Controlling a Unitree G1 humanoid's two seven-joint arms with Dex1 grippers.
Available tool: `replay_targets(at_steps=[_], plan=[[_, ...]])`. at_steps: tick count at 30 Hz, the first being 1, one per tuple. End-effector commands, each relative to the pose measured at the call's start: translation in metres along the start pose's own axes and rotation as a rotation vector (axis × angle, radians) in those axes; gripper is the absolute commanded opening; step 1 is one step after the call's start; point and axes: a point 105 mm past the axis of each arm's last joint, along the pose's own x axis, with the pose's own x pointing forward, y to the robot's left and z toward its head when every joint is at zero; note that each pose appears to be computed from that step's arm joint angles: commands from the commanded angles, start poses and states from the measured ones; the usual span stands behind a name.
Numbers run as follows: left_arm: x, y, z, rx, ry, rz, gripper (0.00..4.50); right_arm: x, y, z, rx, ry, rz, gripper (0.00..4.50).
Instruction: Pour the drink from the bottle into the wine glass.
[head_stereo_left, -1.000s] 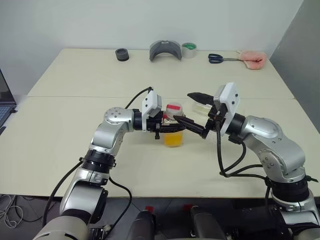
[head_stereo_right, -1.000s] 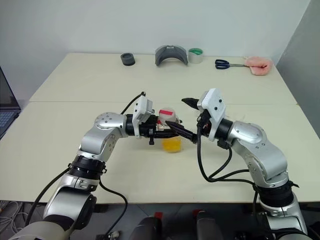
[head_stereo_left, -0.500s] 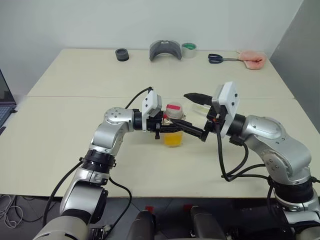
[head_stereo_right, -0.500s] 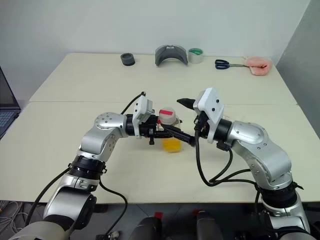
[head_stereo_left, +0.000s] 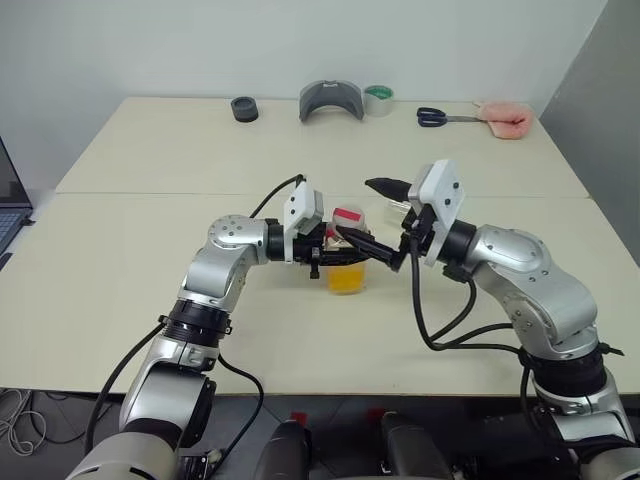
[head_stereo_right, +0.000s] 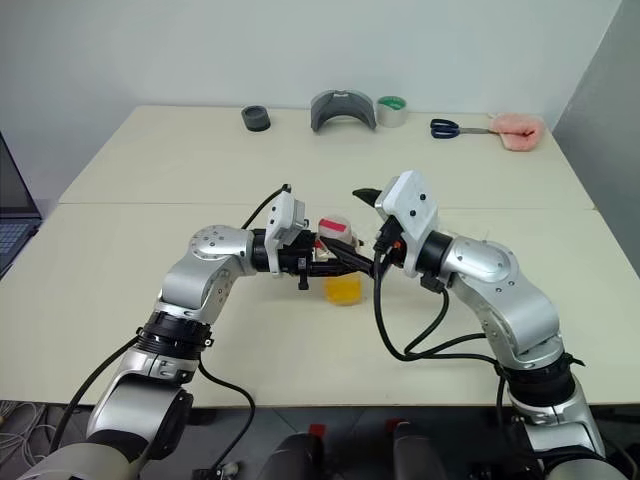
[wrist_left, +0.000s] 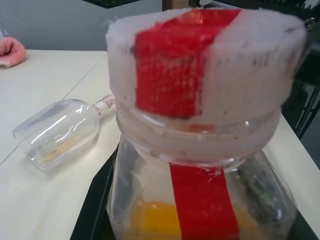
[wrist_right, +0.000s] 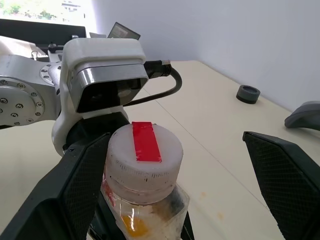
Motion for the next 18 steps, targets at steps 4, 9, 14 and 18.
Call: replay_targets(at_steps=[4,9,14,18], plan=[[-0.0002,-0.0021,0.0137,0.047,-0.026,-0.006,1.69,-0.0024,-0.0064,0.0092,-0.042,-0.025,-0.03,4.5],[0.0,-0.0021,0.0141,0.046,-0.026,-0.006,1.69,-0.006,-0.0081,0.0084,-0.037,-0.018,-0.035,4.5],[0.0,-0.0018,0.0132,0.045,-0.024,-0.005,1.69,-0.0088,-0.0096,0.0081,-0.035,-0.014,-0.042,4.5],[-0.0003,-0.0015,0.0125,0.045,-0.024,-0.005,1.69,-0.0098,-0.0091,0.0076,-0.035,-0.01,-0.039,4.5]])
